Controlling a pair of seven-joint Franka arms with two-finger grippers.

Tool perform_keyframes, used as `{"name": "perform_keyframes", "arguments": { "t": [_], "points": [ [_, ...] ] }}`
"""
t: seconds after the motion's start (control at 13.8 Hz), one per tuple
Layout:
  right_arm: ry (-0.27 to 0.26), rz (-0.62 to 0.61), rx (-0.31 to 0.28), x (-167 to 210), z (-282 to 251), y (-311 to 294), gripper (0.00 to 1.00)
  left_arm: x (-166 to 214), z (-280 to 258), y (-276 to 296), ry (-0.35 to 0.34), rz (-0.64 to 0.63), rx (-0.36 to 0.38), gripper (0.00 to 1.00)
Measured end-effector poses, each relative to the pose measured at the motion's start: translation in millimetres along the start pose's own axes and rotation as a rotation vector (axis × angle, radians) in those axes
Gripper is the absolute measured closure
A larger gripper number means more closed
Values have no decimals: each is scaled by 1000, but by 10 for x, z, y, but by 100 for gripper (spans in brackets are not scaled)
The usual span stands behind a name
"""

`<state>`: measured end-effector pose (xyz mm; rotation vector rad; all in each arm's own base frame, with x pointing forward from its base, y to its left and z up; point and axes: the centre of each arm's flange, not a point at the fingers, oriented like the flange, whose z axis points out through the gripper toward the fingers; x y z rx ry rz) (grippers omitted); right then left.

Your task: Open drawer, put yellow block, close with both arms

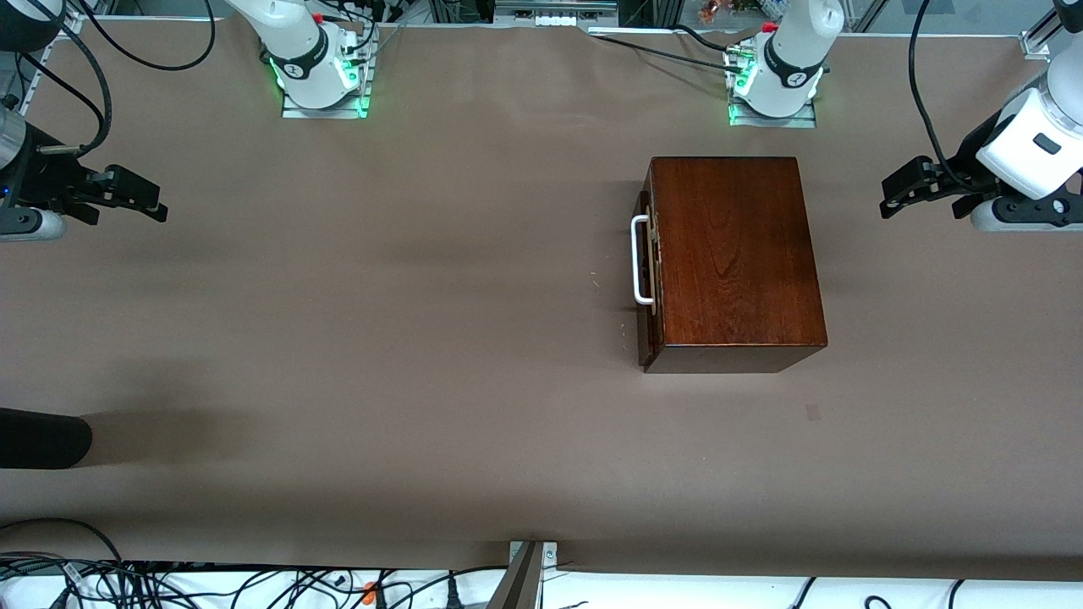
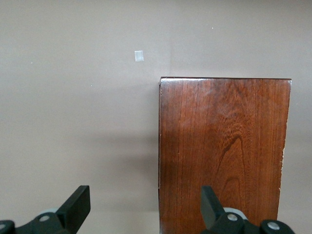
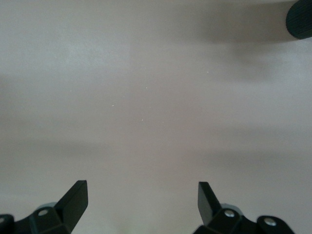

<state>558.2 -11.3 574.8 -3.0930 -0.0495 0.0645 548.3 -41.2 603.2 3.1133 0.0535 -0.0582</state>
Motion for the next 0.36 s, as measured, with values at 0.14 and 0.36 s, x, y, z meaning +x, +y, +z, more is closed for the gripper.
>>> {"name": "perform_keyframes", "arguments": {
  "t": [0.14,0.36],
  "points": [
    [0,0,0,0,0,0,0,0,2,0,0,-1,0,0],
    [0,0,0,0,0,1,0,0,4,-2,0,2,4,0]
  ]
}}
